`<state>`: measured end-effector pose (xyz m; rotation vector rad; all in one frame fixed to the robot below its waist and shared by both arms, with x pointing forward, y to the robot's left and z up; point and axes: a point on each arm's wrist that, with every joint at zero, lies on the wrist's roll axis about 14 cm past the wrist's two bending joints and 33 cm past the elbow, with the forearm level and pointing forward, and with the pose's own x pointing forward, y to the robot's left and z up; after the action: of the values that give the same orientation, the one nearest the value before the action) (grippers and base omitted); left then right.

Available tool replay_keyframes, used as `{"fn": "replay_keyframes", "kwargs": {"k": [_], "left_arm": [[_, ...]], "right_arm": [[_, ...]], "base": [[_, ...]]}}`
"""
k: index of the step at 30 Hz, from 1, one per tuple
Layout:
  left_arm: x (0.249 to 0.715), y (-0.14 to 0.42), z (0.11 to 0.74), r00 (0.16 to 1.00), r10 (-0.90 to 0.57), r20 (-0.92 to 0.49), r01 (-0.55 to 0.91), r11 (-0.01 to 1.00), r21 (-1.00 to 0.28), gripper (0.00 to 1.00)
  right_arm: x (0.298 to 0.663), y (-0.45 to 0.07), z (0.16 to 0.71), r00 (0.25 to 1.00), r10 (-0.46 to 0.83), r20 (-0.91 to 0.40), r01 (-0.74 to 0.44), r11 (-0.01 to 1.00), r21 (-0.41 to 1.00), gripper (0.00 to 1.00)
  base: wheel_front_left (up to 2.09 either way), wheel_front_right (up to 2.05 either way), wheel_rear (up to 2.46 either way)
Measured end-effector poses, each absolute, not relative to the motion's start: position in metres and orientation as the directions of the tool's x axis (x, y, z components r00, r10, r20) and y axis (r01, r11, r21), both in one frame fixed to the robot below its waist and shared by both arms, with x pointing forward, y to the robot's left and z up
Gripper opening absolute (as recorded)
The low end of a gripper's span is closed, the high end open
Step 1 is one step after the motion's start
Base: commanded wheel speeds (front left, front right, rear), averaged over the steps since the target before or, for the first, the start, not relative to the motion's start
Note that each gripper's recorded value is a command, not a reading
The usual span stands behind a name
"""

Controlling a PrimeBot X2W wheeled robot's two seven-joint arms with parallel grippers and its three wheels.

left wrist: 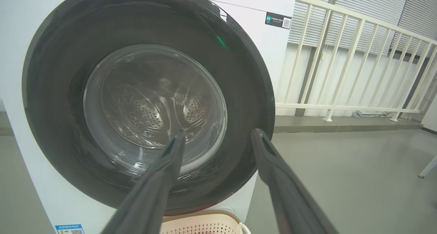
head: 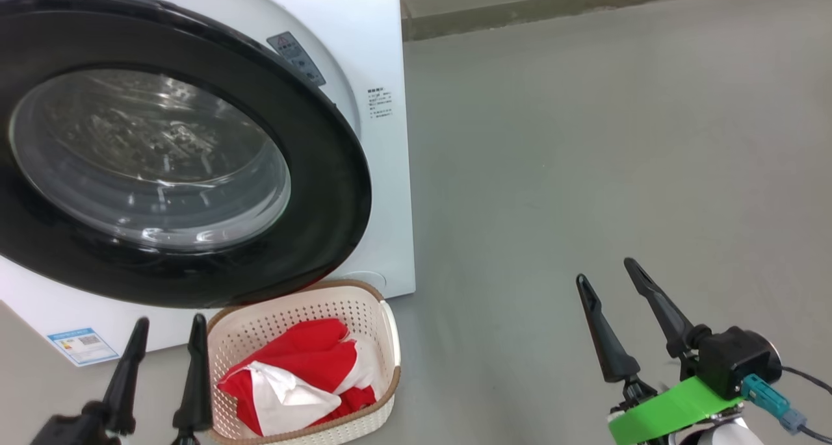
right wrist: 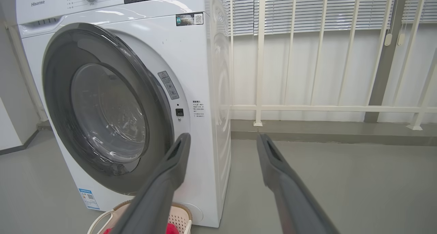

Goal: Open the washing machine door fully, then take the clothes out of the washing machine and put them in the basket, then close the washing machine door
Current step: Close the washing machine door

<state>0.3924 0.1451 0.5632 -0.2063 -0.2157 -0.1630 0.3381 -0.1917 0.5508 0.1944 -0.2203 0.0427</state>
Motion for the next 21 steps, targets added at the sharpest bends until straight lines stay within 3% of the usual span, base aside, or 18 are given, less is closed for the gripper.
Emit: {"fn": "replay_keyframes", "kwargs": {"k": [21], "left_arm": [[0.375,0.166,0.541,0.982,-0.061,0.178,0.094,0.979,-0.182,1.00]], "right_arm": [[0.333,-0.182,0.538,0.981,0.062,0.186,-0.095,0.980,0.174,1.00]], "base": [[0.00,0.00,0.00]]}}
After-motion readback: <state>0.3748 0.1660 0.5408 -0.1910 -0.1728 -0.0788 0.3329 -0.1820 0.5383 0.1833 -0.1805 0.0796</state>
